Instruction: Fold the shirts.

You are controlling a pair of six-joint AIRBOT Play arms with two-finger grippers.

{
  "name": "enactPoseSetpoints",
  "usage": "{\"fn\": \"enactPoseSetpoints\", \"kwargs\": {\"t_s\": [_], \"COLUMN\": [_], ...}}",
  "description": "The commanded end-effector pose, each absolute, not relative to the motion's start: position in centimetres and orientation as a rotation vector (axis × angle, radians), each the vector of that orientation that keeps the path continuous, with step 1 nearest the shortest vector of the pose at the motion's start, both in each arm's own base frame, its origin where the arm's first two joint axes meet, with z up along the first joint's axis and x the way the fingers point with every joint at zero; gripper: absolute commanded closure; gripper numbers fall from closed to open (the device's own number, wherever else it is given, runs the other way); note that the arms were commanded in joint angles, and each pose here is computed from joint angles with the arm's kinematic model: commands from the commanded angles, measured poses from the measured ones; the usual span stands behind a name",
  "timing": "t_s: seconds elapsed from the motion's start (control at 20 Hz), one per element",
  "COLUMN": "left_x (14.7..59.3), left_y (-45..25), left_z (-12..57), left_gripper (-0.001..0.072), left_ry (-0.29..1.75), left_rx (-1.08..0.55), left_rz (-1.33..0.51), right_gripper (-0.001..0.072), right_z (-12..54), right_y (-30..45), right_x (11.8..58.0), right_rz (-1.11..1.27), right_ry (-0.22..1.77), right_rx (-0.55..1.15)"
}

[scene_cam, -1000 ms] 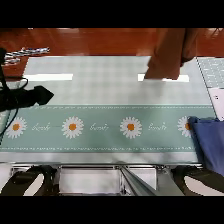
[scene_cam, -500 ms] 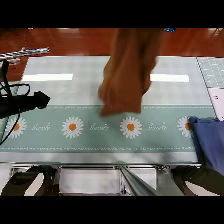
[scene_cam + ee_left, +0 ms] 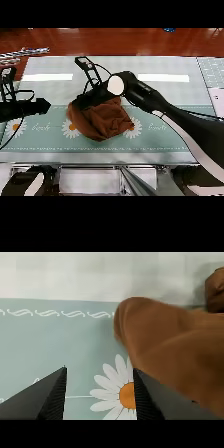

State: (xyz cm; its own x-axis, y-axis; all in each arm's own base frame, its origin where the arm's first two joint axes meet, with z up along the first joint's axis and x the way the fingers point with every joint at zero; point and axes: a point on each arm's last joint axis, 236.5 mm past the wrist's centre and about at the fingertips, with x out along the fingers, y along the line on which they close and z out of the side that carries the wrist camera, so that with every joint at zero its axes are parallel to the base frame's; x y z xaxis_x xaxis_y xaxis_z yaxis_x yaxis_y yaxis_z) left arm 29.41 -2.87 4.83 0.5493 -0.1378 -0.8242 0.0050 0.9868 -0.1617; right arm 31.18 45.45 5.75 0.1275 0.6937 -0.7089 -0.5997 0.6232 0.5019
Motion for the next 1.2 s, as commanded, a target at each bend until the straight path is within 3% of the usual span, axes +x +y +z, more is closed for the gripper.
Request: {"fn": "enactPoseSetpoints", "kwargs": {"t_s": [0.0, 0.15, 0.3, 0.5, 0.75, 0.9, 1.15], "left_x": [28.6, 27.9, 27.2, 23.9, 23.2, 22.7, 25.4], "left_y": [-2.9, -2.9, -2.6, -1.7, -6.9, -8.6, -9.5], "left_z": [4.2, 3.8, 3.2, -1.6, -5.8, -8.3, -9.9], "left_gripper": [0.02, 0.02, 0.02, 0.02, 0.02, 0.02, 0.02], "left_ry": [1.026, 1.06, 1.102, 1.332, 1.479, 1.581, 1.525], "left_rx": [-0.143, -0.137, -0.153, -0.379, -0.676, -0.757, -0.865], "left_rz": [-0.088, -0.088, -0.068, 0.048, -0.151, -0.216, -0.204], "right_gripper": [0.03, 0.0301, 0.0301, 0.0302, 0.0303, 0.0302, 0.0302], "right_z": [4.7, 11.4, 16.0, 12.3, 2.8, -0.8, -3.0], "right_y": [43.0, 34.1, 20.2, 7.3, 6.3, 7.6, 8.3], "right_x": [32.9, 36.5, 40.3, 37.1, 28.7, 24.5, 21.4], "right_rz": [0.875, 0.804, 0.493, 0.204, 0.162, 0.175, 0.179], "right_ry": [1.183, 1.097, 0.989, 1.037, 1.148, 1.231, 1.291], "right_rx": [0.154, 0.159, 0.124, 0.304, 0.548, 0.577, 0.593]}}
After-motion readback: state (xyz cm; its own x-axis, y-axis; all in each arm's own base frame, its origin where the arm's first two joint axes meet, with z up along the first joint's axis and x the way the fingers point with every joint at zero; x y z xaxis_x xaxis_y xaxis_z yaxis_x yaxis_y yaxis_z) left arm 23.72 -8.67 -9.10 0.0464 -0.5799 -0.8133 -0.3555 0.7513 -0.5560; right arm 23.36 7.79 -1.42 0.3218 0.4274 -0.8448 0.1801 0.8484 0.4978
